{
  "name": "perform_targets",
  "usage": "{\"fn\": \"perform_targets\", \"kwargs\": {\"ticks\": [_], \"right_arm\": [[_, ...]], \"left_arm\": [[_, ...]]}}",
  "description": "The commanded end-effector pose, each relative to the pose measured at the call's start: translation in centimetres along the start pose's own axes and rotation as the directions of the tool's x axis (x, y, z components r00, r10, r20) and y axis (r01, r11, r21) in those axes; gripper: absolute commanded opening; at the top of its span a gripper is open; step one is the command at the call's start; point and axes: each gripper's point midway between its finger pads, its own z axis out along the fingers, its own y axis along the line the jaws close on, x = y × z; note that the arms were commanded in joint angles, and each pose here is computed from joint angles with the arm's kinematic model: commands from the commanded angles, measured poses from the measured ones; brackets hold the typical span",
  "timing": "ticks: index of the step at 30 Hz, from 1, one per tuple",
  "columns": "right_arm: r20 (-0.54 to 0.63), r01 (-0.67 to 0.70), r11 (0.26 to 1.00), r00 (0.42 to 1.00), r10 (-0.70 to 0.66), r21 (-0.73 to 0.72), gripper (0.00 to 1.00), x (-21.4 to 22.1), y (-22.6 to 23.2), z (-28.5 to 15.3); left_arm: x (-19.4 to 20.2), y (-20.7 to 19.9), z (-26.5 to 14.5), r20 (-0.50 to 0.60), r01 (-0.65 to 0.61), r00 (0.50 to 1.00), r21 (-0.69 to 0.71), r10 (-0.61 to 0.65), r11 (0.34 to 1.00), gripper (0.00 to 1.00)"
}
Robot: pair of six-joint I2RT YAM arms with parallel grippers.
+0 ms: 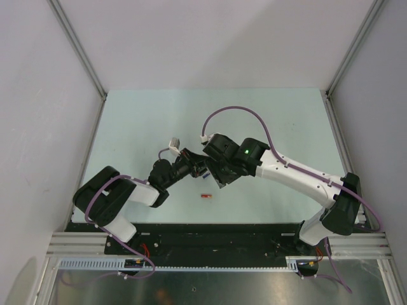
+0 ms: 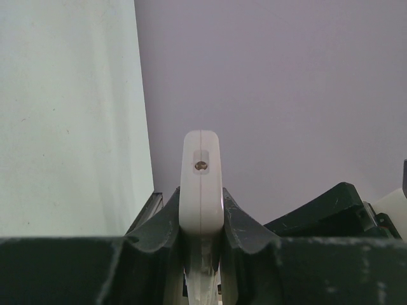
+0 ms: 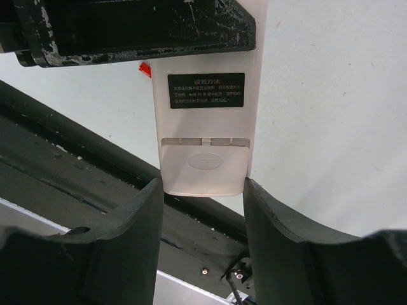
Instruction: Load the batteries into the remote control
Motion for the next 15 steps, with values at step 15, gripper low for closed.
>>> {"fn": "perform_targets", "kwargs": {"ticks": [15], "right_arm": [[0.034,-0.006,0.999,0.999,0.004,0.053,0.56,-0.6,-1.74,-0.86]], "left_arm": [[0.42,-4.29,0.34,-0.031,0.023,0.999,0.152,-0.018,0.988,0.0]]}}
